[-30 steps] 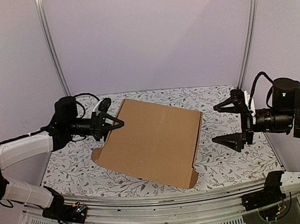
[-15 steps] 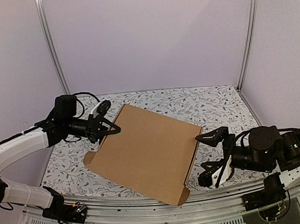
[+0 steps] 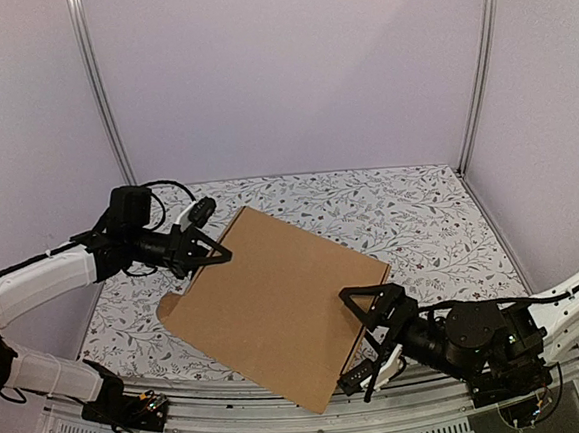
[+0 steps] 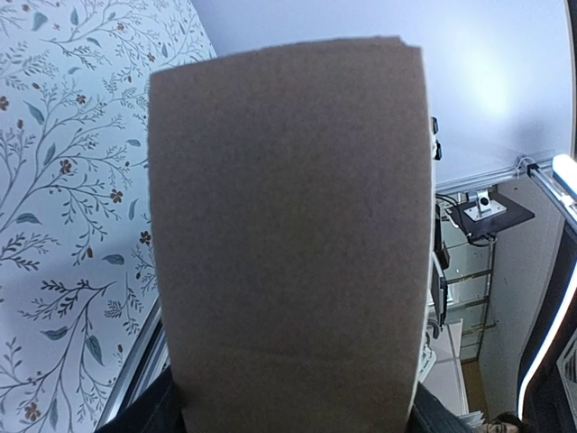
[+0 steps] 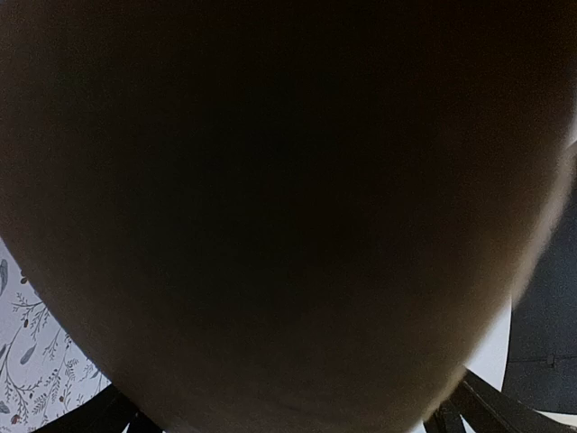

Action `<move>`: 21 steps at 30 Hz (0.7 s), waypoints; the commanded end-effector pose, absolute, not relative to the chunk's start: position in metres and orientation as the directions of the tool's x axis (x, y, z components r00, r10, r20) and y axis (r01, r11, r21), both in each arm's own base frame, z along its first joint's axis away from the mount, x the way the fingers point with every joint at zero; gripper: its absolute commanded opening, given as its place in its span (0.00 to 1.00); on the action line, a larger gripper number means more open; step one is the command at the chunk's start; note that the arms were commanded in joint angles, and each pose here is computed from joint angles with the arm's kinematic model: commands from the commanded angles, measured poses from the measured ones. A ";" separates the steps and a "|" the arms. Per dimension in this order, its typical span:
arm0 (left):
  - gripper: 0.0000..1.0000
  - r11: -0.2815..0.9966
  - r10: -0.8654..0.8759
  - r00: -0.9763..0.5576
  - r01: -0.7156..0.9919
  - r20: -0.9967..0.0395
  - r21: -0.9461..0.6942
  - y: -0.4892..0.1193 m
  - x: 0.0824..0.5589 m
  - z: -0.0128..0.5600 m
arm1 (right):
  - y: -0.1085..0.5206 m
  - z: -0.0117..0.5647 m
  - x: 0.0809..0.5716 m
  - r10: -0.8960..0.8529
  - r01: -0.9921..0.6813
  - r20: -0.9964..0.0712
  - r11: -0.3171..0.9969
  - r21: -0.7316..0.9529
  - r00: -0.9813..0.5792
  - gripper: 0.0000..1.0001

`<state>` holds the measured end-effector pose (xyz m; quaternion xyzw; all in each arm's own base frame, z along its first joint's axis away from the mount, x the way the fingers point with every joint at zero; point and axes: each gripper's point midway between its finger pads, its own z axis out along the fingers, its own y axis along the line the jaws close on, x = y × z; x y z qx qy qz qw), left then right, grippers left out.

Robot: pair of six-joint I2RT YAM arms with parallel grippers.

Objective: Fold the paper box

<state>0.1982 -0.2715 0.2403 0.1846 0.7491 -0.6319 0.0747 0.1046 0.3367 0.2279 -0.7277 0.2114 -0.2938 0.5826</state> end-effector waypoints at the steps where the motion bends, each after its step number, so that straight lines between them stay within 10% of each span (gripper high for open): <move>1: 0.43 0.093 0.211 -0.910 0.381 -0.356 -0.920 -0.271 0.194 0.243 | 0.341 0.254 0.111 -0.718 0.068 0.121 -0.102 -0.992 0.685 0.99; 21: 0.51 0.109 0.228 -0.916 0.361 -0.330 -0.926 -0.271 0.197 0.226 | 0.338 0.272 0.113 -0.764 0.059 -0.010 0.063 -0.996 0.645 0.53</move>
